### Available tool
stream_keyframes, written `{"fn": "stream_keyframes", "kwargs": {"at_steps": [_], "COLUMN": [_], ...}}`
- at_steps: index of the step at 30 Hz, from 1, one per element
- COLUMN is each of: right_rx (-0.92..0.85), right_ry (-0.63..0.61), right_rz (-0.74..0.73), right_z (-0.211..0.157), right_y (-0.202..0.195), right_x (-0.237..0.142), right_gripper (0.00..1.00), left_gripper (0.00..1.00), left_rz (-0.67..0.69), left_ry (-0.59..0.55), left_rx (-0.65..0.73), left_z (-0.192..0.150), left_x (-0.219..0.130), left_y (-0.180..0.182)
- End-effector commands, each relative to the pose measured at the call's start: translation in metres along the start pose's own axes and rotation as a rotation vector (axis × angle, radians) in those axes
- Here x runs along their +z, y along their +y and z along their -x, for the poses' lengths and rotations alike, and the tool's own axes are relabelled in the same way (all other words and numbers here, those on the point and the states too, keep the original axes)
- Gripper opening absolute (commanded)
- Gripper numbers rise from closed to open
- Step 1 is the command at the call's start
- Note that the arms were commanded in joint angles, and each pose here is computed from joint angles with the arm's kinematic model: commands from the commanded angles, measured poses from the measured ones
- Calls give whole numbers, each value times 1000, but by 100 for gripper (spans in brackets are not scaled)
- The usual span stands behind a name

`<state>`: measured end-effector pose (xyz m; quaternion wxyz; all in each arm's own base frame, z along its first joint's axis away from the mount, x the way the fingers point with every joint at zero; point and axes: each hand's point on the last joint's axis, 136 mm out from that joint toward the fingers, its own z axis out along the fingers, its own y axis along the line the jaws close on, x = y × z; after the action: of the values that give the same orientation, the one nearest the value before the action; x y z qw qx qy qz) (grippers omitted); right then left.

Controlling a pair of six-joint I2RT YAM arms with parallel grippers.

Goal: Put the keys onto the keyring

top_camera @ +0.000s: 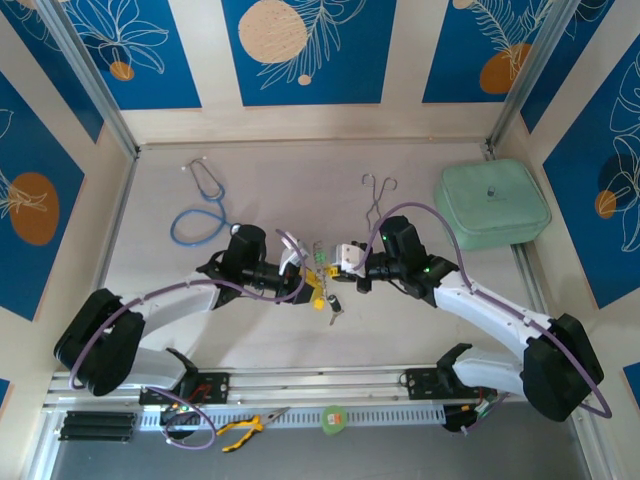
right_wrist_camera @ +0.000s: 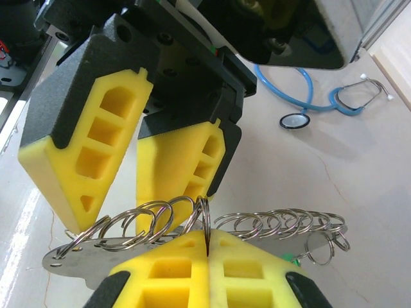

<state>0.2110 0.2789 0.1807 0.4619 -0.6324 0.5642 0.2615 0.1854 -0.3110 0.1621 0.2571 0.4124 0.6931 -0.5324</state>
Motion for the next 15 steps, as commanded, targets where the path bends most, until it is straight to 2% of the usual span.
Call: {"fn": "stream_keyframes", "kwargs": {"at_steps": [1,3,7,10,11,13,15], "right_rx": [-29,-30,-32,-37,-38,-38,-37], "right_ry": [-4,-3,0,11,14,14,10], "right_rz": [9,8,9,7,5,5,6], "right_z": [-1,-2,-2,-4,-5,-5,-4], "right_y": [4,4,4,5,5,5,5], "right_x": [2,2,3,3,3,3,3], "right_gripper": [0,0,0,0,0,0,0], "left_gripper": [37,37,43,55,56,55,50], "left_rz": [-40,-48,-43,-12,1,4,-9], "left_ry": [-30,-32,-39,-47,-50,-56,-63], "left_rx": [49,54,66,68,67,67,60], "left_z": [17,18,19,20,20,20,21], "left_x": [-4,-4,-5,-8,-8,-9,-9], "left_y": [-9,-11,-12,-10,-8,-8,-10]}}
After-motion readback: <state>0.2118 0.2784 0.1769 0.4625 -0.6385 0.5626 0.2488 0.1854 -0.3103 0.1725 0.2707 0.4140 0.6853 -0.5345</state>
